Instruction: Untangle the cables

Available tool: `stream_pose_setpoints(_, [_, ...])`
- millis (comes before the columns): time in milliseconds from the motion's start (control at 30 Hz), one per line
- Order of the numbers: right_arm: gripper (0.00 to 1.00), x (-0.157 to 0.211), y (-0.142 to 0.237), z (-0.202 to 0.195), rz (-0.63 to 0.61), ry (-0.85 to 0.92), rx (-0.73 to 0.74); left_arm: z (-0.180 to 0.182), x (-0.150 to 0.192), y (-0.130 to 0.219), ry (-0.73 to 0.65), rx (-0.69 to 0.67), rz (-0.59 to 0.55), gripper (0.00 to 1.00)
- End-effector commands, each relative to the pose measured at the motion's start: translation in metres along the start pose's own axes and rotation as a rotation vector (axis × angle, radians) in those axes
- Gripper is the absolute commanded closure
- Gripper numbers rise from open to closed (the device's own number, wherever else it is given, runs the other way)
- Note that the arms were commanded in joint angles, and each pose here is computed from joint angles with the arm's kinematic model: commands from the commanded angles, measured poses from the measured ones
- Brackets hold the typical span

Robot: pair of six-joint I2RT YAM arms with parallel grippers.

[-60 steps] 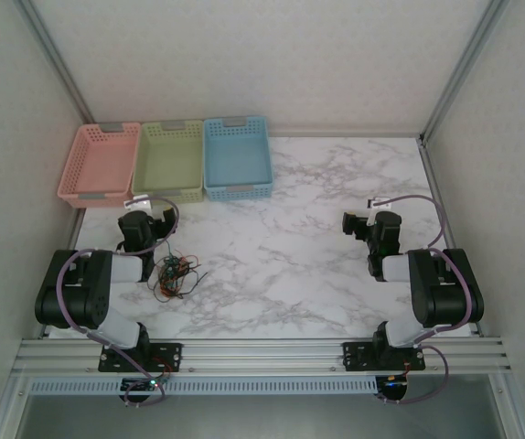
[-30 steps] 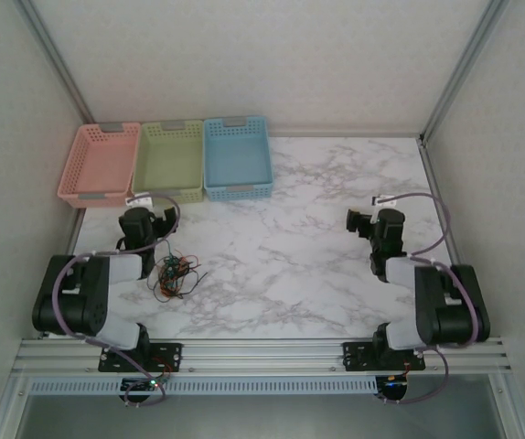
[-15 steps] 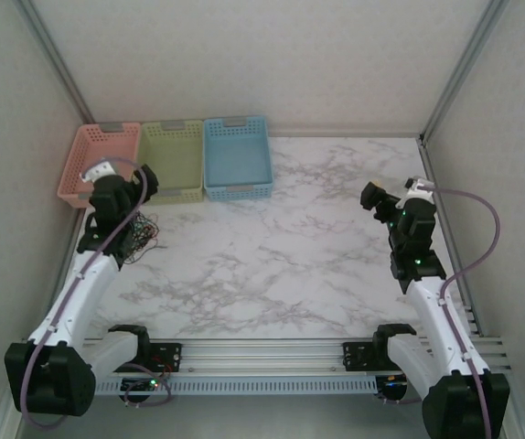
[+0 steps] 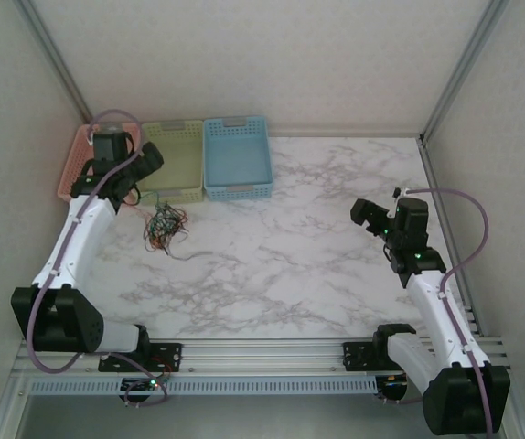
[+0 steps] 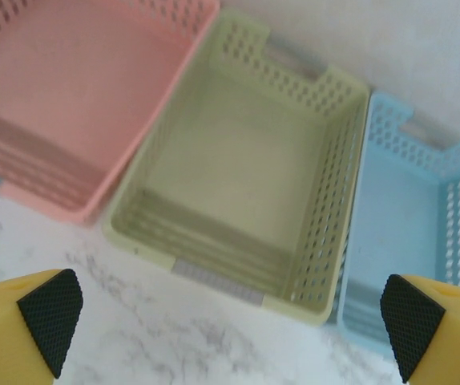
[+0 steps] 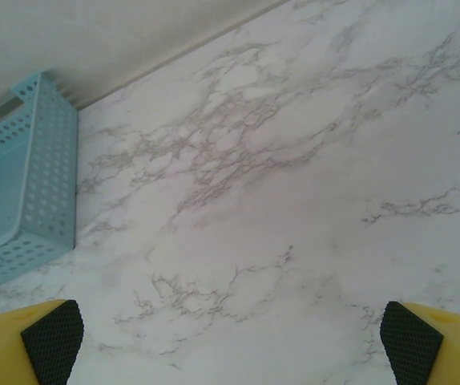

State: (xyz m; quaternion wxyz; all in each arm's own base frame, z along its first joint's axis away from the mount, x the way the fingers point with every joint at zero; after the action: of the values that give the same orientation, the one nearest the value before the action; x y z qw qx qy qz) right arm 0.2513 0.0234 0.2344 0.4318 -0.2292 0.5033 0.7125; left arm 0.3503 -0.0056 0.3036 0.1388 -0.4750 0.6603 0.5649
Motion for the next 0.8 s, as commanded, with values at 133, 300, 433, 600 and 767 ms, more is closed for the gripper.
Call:
stream_pose_setpoints(133, [0.04, -0.004, -0.002, 0.024, 0.047, -0.007, -0.195, -0.008, 0.049, -0.005, -0.022, 0.088, 0.205, 0.02])
stream_pose_setpoints(300, [0.08, 0.008, -0.008, 0.062, 0.145, 0.045, -0.391, -0.019, 0.069, -0.003, -0.117, 0.090, 0.205, 0.03])
stream_pose_setpoints(433, [0.09, 0.025, -0.011, 0.094, 0.217, 0.101, -0.510, -0.023, 0.080, -0.003, -0.209, 0.110, 0.076, 0.06])
stream_pose_setpoints(600, [0.10, 0.042, -0.015, 0.115, 0.271, 0.147, -0.538, -0.019, 0.092, -0.007, -0.324, 0.084, -0.167, 0.08])
stream_pose_setpoints(767, [0.11, 0.065, -0.014, 0.140, 0.330, 0.233, -0.620, -0.029, 0.105, -0.008, -0.426, 0.130, -0.221, 0.09])
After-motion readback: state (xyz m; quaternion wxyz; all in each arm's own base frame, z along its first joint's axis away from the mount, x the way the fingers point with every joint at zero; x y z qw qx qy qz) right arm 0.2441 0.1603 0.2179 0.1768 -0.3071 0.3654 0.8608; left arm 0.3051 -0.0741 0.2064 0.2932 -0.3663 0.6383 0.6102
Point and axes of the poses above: each hand's point on the last joint's axis, 136 mm out from that joint toward the fingers, its own y axis back along the fingers, its own z axis along the line the jaws close on, x = y × z, the point moved 8 cm from there along y, back along the fingers
